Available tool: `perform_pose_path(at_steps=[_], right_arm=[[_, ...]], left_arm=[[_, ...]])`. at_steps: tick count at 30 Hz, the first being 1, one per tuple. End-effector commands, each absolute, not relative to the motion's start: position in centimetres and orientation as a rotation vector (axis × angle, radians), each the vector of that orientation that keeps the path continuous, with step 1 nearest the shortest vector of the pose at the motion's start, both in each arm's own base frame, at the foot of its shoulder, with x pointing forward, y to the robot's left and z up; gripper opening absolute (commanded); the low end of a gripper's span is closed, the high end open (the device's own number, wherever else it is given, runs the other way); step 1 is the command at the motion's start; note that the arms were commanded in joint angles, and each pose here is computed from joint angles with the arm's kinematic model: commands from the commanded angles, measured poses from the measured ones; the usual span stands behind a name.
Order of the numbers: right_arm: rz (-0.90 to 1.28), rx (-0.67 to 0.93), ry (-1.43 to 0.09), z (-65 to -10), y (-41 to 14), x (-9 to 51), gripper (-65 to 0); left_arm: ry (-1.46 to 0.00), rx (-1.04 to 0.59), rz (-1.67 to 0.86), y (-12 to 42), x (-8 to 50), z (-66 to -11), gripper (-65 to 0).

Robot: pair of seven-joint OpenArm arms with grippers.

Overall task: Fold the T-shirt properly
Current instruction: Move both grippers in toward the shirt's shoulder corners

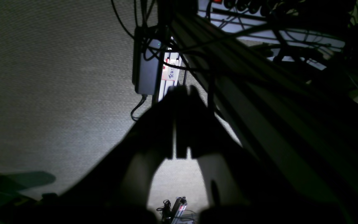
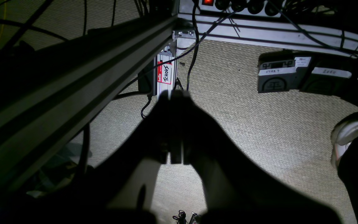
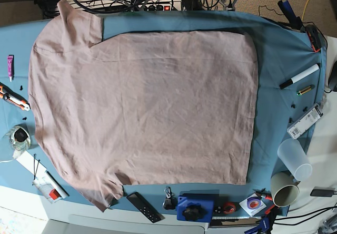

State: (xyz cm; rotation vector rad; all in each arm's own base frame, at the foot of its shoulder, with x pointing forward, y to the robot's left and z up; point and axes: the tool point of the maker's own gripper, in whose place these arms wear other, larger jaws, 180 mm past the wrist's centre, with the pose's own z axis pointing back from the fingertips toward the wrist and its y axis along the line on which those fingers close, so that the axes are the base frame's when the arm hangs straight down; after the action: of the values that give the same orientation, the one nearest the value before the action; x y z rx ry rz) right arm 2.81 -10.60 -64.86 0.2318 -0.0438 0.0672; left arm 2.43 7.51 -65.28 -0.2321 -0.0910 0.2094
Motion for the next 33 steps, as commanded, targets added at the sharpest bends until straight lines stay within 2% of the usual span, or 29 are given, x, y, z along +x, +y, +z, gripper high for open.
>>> perform_pose_path(at_steps=[1, 25, 33], right_arm=[[0.075, 0.238, -0.05, -64.8, -10.6, 3.0, -65.0], [0.076, 0.233, -0.046, -64.8, -10.9, 2.9, -65.0], [0.09, 0.175, 0.027, -64.8, -14.6, 1.5, -65.0]], left_arm=[[-0.102, -0.241, 0.216, 7.3, 2.6, -65.2, -65.0], [-0.101, -0.237, 0.215, 7.5, 2.5, -65.2, -65.0], [-0.086, -0.164, 0.202, 11.9, 0.3, -65.3, -65.0]])
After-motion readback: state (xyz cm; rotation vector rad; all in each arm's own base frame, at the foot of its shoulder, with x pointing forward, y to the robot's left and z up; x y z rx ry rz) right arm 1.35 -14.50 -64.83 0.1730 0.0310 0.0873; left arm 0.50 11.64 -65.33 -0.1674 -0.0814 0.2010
